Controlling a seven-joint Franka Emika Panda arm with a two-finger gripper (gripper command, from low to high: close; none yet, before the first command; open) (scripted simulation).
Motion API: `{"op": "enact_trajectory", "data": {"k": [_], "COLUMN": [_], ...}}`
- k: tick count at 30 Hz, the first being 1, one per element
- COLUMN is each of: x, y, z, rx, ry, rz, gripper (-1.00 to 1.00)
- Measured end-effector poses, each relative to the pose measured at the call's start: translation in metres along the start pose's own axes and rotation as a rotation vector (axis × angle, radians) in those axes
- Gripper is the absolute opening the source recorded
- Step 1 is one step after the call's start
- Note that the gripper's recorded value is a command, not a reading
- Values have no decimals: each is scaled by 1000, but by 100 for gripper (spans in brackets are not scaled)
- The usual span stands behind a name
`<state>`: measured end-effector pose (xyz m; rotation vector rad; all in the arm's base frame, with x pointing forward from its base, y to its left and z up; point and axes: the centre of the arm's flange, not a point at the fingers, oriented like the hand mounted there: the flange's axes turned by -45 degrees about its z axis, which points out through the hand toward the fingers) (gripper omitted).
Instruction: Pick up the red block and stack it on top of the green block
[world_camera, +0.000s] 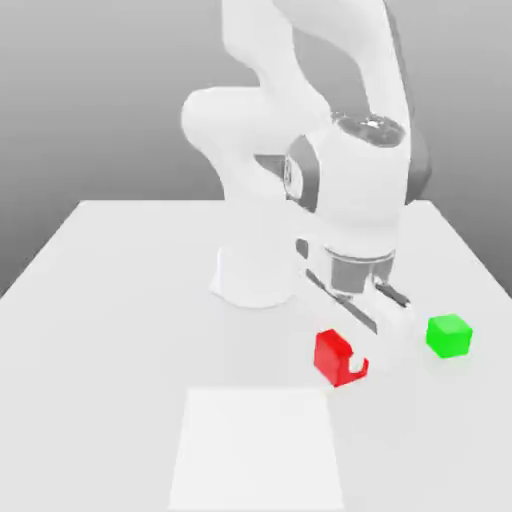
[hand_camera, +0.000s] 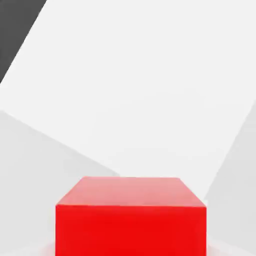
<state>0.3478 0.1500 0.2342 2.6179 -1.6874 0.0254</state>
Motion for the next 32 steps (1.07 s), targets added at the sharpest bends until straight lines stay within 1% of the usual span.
{"op": "enact_trajectory", "data": {"k": [7, 15, 24, 32], "x": [-107, -215, -217, -221], "y": [17, 72, 75, 76], "z": [-12, -17, 24, 46], "rx": [7, 13, 6, 6], "ry": [-3, -25, 11, -8], "rz": [123, 242, 258, 254], "gripper": [-100, -100, -100, -100]}}
